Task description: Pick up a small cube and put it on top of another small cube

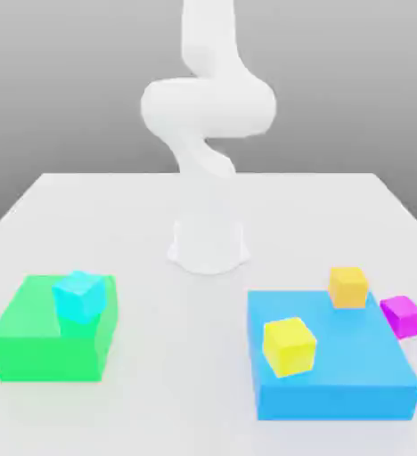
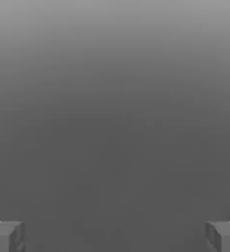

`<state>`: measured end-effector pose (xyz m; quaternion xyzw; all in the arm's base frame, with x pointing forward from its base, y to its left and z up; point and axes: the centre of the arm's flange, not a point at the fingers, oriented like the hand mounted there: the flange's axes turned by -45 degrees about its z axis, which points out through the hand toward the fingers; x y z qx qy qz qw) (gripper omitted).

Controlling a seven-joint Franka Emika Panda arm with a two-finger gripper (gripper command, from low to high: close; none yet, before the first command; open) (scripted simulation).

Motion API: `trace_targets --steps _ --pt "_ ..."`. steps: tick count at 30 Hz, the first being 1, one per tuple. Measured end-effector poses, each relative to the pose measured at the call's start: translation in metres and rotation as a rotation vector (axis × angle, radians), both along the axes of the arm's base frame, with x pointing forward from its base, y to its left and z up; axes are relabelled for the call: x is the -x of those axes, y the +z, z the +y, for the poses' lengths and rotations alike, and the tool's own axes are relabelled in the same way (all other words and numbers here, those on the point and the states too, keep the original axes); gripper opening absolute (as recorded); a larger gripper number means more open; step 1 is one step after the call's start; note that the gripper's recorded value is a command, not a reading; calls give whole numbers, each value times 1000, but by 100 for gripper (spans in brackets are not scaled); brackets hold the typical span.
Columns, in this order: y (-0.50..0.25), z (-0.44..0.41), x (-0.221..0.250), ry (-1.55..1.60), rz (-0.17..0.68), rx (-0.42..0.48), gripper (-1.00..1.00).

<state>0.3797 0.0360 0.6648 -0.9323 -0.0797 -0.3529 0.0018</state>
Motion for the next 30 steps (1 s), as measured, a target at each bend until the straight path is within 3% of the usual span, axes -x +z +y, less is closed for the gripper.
trace_targets --steps 5,10,16,22,28,29,30 --pt "-103 87 -37 341 137 144 0" --pt "-209 173 -31 685 251 286 0" --pt "-335 257 27 1111 365 459 0" --pt "-451 303 127 1561 460 636 0" --pt "-522 302 139 1617 478 655 0" --pt "-530 302 139 1617 479 655 -100" --pt "-530 302 139 1617 479 655 -100"
